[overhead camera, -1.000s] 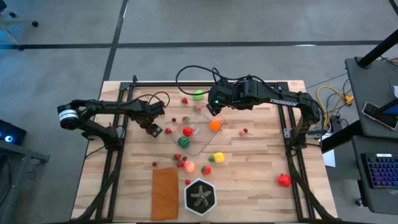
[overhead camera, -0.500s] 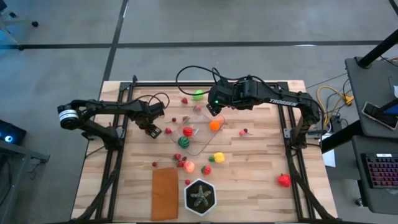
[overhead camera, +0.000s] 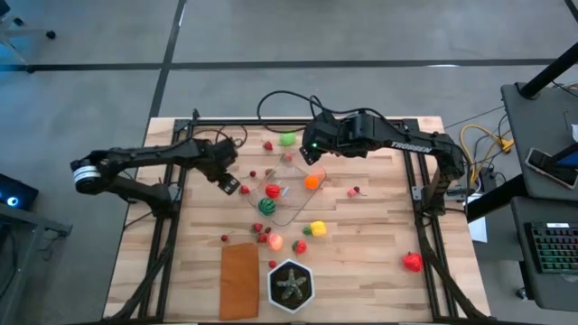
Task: Pick and placing Produce into tupperware
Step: Put the red strawberry into the transparent bin
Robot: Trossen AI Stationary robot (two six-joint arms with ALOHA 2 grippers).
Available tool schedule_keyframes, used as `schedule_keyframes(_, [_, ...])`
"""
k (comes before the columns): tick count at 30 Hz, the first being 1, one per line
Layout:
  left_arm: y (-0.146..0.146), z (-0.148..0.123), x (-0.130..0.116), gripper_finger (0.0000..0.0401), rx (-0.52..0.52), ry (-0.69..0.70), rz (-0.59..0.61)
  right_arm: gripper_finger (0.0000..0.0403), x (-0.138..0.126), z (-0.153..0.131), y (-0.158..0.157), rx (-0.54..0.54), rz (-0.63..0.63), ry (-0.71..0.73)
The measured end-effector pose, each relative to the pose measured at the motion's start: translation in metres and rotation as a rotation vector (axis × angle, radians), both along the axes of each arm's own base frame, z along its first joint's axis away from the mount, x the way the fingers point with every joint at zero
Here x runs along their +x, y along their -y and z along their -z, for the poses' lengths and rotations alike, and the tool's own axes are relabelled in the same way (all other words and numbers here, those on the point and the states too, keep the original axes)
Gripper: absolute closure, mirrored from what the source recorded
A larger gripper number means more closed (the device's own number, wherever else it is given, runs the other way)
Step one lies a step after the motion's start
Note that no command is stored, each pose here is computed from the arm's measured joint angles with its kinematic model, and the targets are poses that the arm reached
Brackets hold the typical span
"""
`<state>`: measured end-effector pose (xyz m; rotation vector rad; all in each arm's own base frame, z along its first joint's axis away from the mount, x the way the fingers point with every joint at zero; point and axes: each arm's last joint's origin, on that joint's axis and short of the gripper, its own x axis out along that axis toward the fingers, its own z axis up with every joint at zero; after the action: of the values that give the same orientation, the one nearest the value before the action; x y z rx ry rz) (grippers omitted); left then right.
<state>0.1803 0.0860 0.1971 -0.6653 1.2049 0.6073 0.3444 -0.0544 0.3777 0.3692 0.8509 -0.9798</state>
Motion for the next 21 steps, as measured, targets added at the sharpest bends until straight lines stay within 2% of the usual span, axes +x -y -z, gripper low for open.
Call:
schedule_keyframes(5, [0.003, -0.04, 0.007, 0.0267, 0.088, 0.254, 0.055, 0.0035, -0.002, -0.001, 0.007, 0.002, 0.028, 0.007])
schedule_keyframes(9, [0.006, -0.061, 0.012, 0.0267, 0.116, 0.389, 0.089, 0.0035, -0.004, -0.003, 0.01, 0.002, 0.041, 0.017])
schedule_keyframes(14, [0.01, -0.066, 0.022, 0.0267, 0.094, 0.463, 0.114, 0.0035, -0.013, -0.012, 0.013, -0.003, 0.067, 0.051])
schedule_keyframes(17, [0.014, -0.065, 0.036, 0.0267, 0.06, 0.528, 0.174, 0.0035, -0.021, -0.02, 0.013, -0.01, 0.071, 0.072])
schedule_keyframes(21, [0.019, -0.06, 0.057, 0.0267, 0.044, 0.529, 0.225, 0.0035, -0.032, -0.029, 0.012, -0.024, 0.076, 0.085])
